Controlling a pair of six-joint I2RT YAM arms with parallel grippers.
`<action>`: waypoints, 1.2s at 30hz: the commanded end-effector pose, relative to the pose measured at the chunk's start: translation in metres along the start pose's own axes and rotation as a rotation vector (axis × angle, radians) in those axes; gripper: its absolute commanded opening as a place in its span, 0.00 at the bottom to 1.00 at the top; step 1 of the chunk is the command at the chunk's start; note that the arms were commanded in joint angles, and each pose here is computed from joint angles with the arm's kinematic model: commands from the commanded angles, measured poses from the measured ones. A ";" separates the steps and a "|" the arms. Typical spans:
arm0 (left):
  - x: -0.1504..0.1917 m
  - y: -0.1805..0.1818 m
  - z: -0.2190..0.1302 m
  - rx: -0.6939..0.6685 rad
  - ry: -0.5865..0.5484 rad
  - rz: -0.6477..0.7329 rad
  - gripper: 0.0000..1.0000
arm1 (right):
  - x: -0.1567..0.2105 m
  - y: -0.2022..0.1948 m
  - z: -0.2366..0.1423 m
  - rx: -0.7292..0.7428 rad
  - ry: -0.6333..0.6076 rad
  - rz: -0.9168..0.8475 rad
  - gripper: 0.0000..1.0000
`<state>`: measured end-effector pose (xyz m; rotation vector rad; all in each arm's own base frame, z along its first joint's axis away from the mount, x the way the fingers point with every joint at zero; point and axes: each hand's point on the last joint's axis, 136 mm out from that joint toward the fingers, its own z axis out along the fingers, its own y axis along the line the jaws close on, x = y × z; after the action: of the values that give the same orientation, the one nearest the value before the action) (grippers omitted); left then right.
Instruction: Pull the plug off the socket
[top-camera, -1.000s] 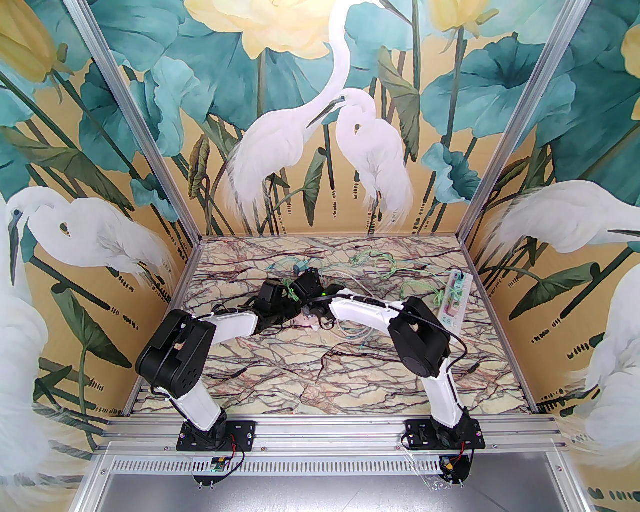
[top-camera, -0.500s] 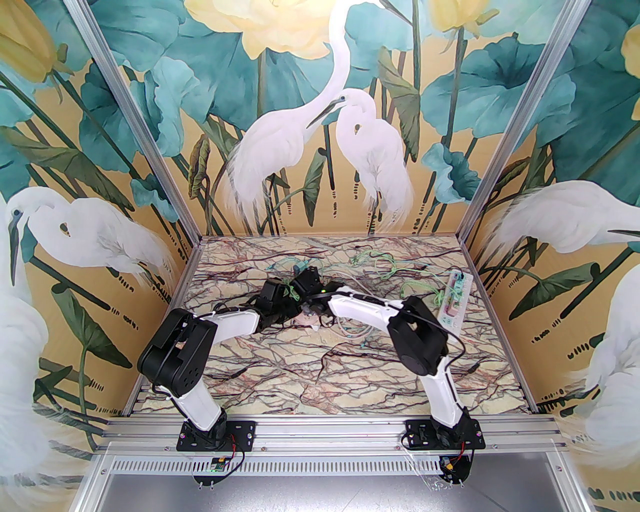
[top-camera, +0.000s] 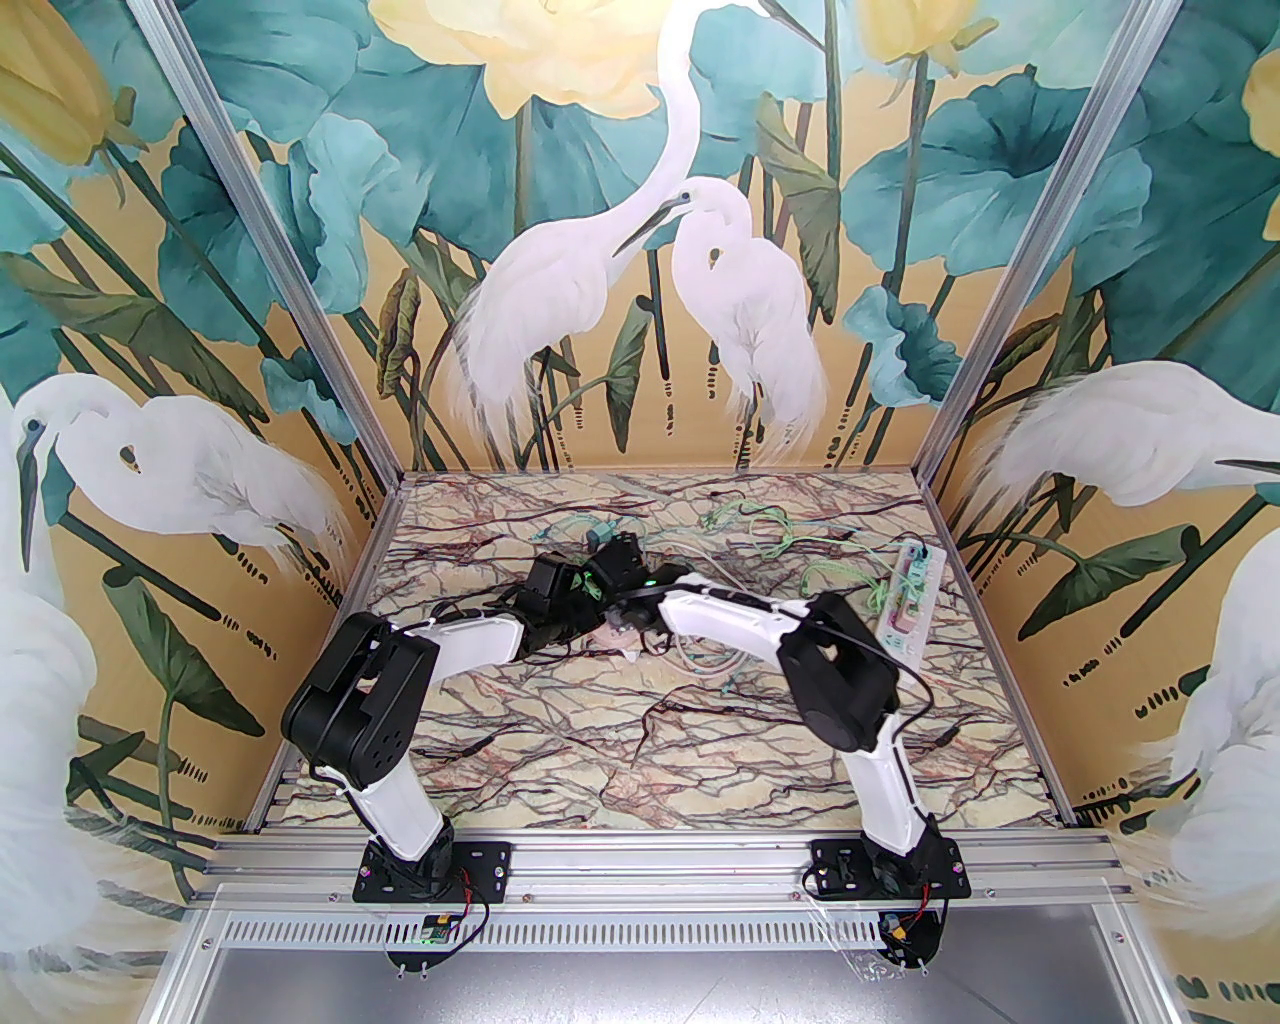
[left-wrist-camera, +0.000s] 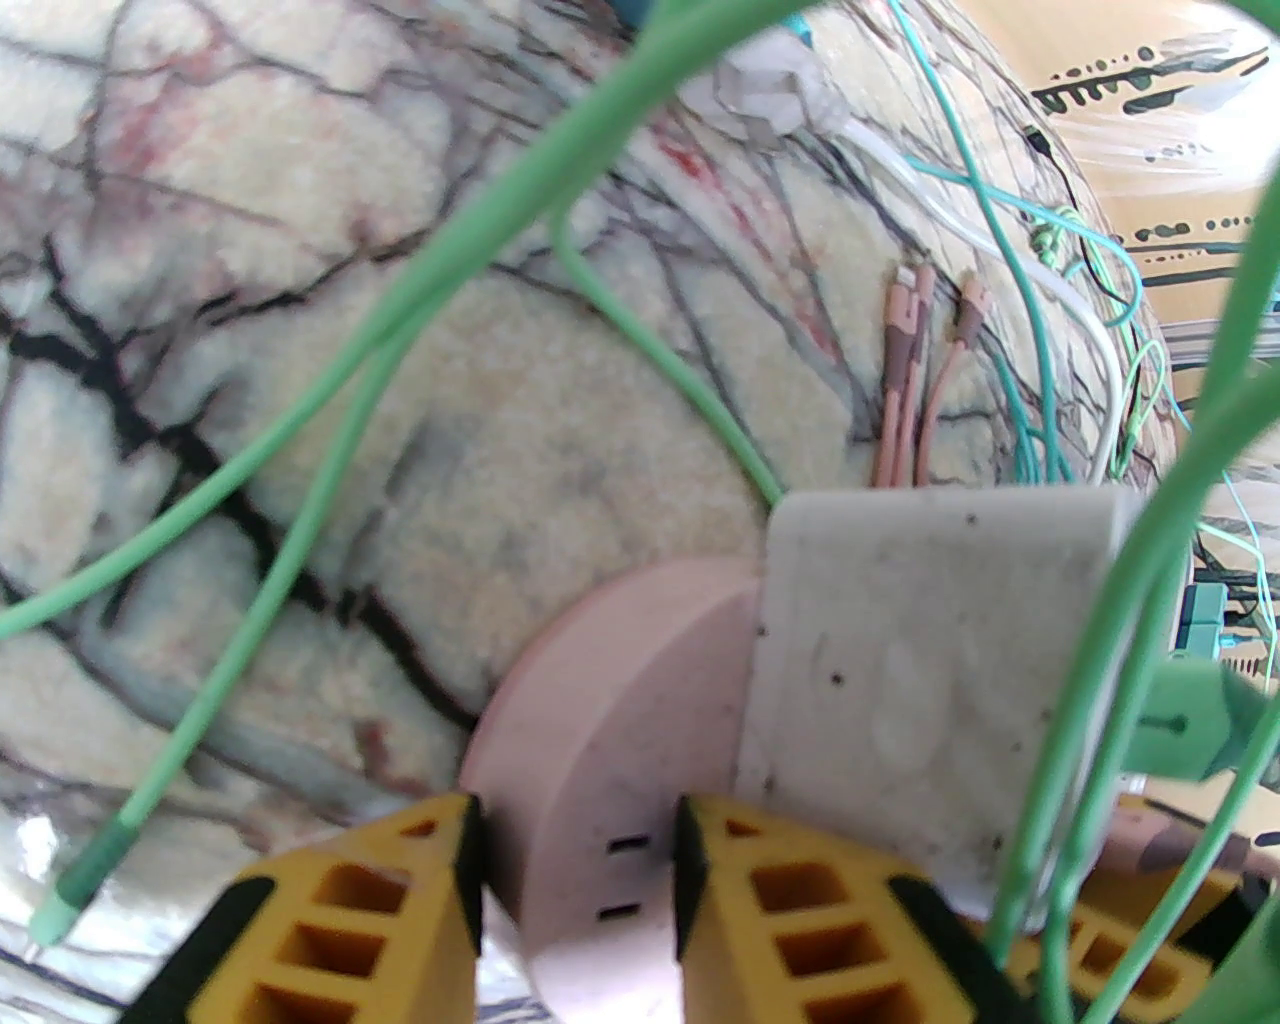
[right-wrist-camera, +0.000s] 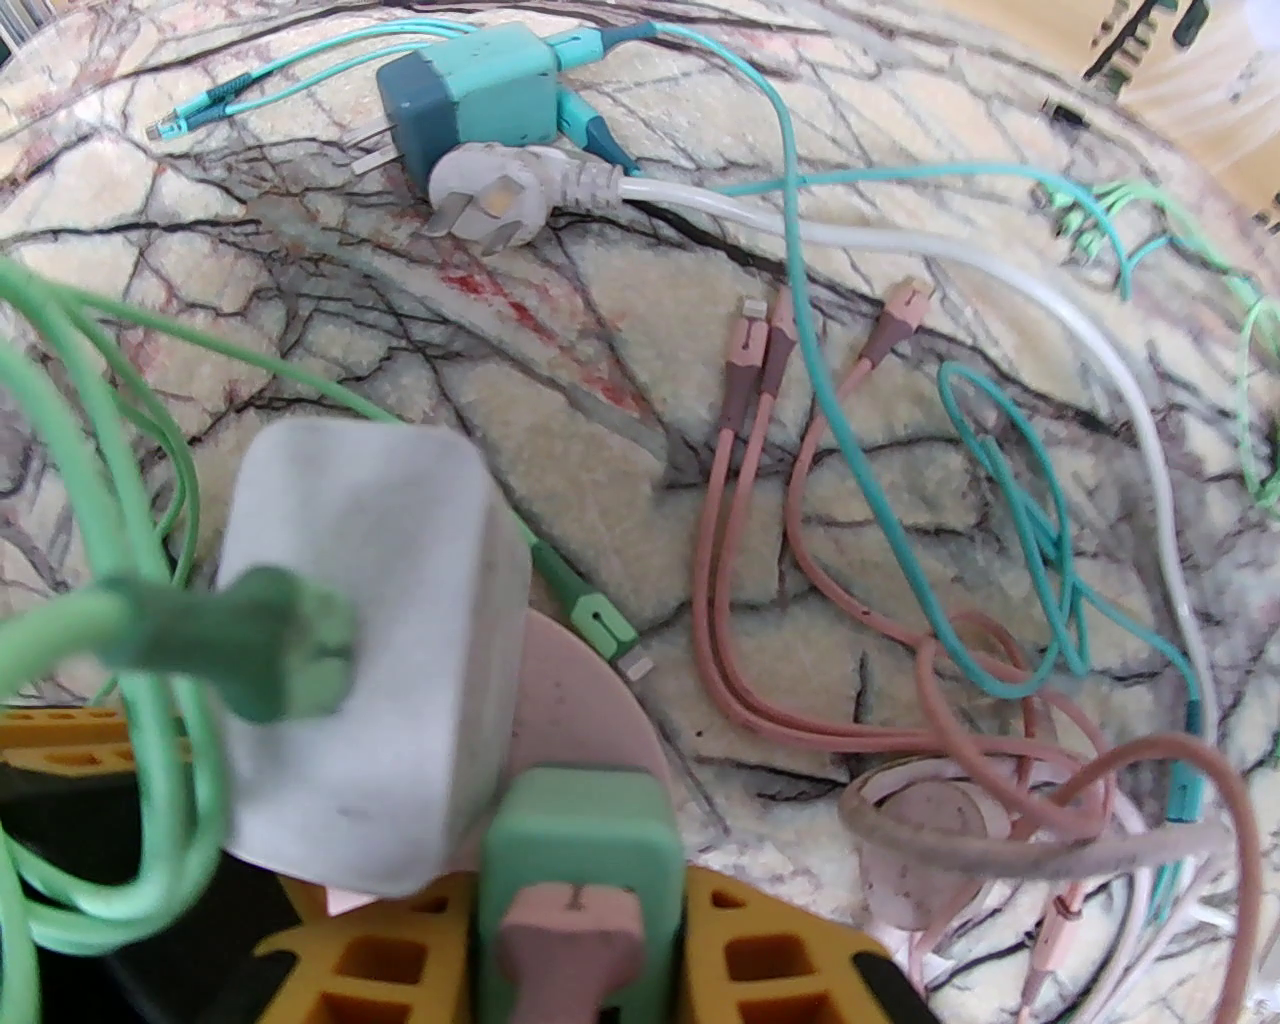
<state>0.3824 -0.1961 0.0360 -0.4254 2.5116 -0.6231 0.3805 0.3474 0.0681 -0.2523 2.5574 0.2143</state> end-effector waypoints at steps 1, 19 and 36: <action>0.064 0.051 0.017 -0.175 0.201 0.013 0.35 | -0.001 0.026 -0.021 -0.207 0.029 0.055 0.25; 0.068 0.047 0.020 -0.172 0.223 0.030 0.35 | 0.028 0.061 -0.005 0.014 0.058 -0.205 0.26; 0.070 0.050 0.022 -0.182 0.231 0.028 0.34 | -0.009 0.013 -0.033 -0.155 0.022 0.060 0.26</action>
<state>0.3844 -0.2110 0.0355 -0.3859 2.5228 -0.6503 0.3803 0.3300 0.0699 -0.2105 2.6046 0.2184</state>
